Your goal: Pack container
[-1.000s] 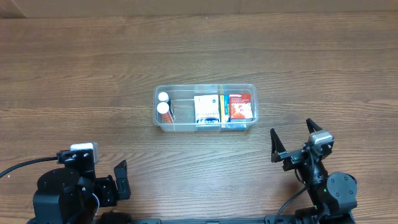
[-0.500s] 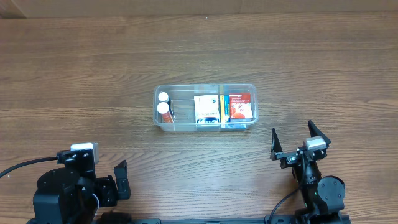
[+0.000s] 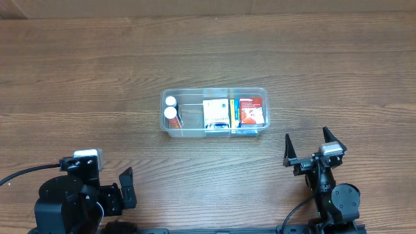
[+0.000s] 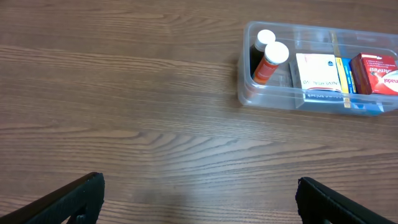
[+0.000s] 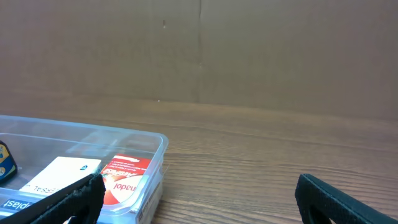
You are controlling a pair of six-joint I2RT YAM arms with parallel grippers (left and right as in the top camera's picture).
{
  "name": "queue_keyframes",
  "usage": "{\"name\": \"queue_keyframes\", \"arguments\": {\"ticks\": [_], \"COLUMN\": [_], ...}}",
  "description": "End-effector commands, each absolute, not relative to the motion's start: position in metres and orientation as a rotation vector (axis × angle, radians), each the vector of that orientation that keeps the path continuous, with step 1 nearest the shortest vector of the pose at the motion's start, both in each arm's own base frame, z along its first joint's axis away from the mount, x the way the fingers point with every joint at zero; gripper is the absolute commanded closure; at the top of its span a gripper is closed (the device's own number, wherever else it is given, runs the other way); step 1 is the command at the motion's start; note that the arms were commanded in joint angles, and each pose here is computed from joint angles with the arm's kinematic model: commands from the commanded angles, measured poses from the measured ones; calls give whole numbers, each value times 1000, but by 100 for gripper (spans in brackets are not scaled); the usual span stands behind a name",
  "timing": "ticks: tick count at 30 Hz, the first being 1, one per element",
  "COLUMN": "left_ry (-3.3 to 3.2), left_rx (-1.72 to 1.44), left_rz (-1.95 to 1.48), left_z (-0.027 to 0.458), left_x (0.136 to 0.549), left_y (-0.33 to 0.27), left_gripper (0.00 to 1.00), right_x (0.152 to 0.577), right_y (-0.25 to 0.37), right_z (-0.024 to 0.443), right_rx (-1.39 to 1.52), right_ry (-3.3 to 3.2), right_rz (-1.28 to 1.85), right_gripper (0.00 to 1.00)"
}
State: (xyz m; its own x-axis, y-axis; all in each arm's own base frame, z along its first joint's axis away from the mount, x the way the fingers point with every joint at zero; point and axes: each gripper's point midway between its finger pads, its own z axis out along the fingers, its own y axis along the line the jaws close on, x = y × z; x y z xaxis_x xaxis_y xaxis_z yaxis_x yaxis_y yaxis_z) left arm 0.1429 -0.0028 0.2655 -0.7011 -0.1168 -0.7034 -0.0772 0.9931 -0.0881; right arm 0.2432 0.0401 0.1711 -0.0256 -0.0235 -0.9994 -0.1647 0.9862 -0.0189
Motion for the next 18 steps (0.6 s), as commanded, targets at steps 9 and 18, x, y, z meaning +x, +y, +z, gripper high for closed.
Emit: {"name": "queue_keyframes", "arguments": {"ticks": [9,18], "left_ry": [2339,2342], "left_rx": [-170,-153], "left_rz": [-61,-29], "left_z": [266,263], "left_x": [142,139], "left_y": [0,3], "left_gripper": [0,0], "right_x": [244,244], "right_y": [38,38], "right_z": [170,170], "right_rx": [-132,-132], "right_ry": [1588,1588], "right_rz": [110,110], "right_gripper": [0,0]}}
